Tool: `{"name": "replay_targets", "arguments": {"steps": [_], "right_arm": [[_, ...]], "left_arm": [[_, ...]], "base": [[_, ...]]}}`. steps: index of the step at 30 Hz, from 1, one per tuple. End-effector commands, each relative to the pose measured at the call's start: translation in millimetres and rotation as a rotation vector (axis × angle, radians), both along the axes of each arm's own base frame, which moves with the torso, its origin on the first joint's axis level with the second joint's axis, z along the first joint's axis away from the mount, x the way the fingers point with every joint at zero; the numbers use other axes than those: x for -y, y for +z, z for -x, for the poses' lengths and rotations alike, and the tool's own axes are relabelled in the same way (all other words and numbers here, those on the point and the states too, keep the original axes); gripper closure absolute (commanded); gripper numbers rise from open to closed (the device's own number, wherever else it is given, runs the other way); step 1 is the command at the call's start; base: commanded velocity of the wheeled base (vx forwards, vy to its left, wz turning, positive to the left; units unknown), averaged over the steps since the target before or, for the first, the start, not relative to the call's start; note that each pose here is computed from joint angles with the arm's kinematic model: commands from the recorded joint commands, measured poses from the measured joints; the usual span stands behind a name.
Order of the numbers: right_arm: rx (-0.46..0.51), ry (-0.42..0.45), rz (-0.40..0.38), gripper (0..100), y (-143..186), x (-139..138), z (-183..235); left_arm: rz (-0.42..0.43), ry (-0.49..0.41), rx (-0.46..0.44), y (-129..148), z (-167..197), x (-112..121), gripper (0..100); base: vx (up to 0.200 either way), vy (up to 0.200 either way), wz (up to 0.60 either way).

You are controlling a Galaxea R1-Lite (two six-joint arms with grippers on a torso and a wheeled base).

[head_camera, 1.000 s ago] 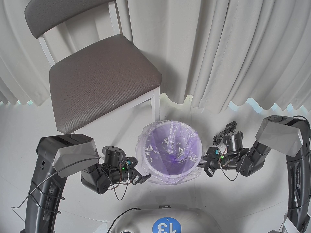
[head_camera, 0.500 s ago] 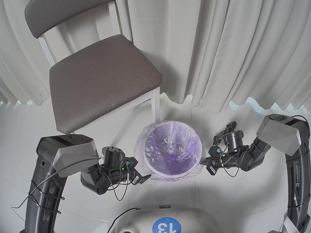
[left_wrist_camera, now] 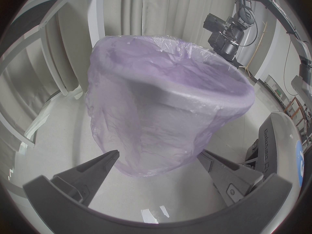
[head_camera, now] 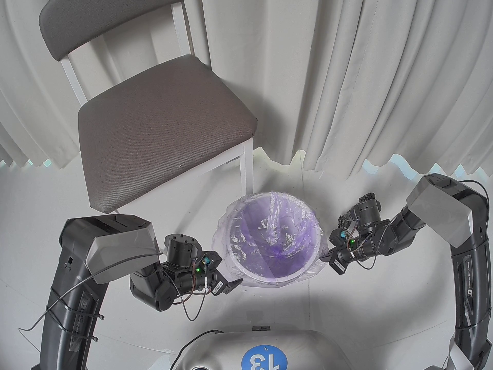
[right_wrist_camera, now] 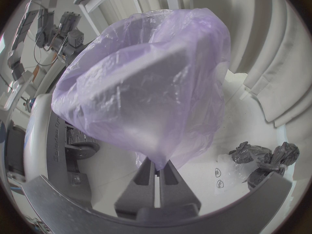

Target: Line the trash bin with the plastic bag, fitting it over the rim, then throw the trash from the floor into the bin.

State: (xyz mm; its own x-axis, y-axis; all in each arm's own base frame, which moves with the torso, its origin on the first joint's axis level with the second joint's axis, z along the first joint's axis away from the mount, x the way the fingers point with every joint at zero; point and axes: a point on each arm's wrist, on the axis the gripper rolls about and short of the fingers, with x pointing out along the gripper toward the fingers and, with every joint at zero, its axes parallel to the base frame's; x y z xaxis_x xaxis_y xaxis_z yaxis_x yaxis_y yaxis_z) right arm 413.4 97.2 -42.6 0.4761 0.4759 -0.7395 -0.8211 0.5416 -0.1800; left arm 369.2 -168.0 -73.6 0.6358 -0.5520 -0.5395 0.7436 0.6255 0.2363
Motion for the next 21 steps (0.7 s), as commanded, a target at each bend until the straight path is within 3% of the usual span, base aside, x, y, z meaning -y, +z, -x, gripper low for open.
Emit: {"name": "replay_targets", "arguments": {"steps": [1,5,16,17,21], "right_arm": [[0.014,0.020,0.016,0,0.3,-1.5,-0.7],[-0.001,0.029,0.036,0,-3.4,1.8,10.7],[0.070,0.020,0.035,0,26.0,18.9,49.3],[0.069,0.020,0.036,0,25.6,19.6,49.8],[0.090,0.003,0.041,0,27.8,30.6,57.1]], "left_arm": [[-0.008,0.000,-0.016,-0.3,4.0,-1.3,0],[-0.012,0.015,-0.021,1.4,0.4,-5.3,0],[0.004,-0.005,-0.002,3.3,-14.1,-0.6,0],[0.004,-0.005,-0.002,3.3,-14.1,-0.6,100],[-0.001,0.004,-0.015,3.5,-16.6,-3.7,100]], "base": [[0.000,0.000,0.00],[0.000,0.000,0.00],[0.000,0.000,0.00],[0.000,0.000,0.00],[0.000,0.000,0.00]]}}
